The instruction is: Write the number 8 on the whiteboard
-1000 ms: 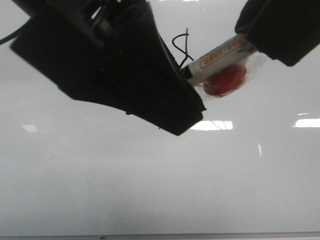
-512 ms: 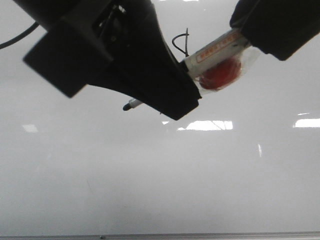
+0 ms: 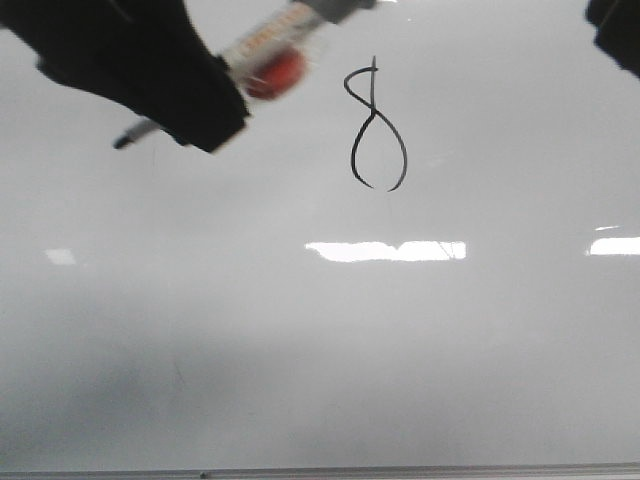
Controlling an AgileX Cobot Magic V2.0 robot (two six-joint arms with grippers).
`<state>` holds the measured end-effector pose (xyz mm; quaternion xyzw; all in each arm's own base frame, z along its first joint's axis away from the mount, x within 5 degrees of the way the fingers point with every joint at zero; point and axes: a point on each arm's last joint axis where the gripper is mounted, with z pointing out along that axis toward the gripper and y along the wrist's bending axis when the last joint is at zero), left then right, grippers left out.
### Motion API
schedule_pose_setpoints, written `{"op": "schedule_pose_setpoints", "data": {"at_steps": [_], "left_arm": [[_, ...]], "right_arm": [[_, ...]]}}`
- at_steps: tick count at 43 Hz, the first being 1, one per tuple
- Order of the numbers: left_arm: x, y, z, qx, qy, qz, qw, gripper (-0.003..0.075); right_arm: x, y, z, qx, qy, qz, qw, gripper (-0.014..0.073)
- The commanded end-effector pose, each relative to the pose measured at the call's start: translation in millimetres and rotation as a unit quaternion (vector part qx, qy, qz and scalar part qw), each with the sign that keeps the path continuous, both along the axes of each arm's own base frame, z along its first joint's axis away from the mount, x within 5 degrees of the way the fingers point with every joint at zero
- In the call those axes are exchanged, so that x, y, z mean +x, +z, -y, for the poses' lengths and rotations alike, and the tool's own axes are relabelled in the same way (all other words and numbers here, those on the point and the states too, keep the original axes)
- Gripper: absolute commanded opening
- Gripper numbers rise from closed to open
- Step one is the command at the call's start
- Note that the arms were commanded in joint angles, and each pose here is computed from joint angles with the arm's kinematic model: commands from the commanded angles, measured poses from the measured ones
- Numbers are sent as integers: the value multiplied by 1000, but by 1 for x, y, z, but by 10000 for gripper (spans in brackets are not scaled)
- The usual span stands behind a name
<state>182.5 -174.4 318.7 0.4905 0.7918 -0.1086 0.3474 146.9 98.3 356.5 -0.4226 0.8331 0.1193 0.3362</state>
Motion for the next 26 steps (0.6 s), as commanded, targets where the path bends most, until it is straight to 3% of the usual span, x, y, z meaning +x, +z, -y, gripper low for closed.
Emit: {"op": "schedule_pose_setpoints", "data": {"at_steps": [1,5,11,21,26], "left_arm": [[7,30,-27,-36,100,47,993,-20],[15,36,-58,-31,197,53,978,-20],[28,37,-98,-33,324,40,945,-20],[53,25,-140,-52,426,44,902,-20],[69,15,-156,-80,485,26,870,-20]], "right_arm": [[-1,16,13,34,-71,20,997,447],[-1,17,22,49,-114,9,992,420],[0,17,24,49,-121,8,991,391],[0,17,24,49,-121,8,991,391],[0,17,24,49,-121,7,991,391]]}}
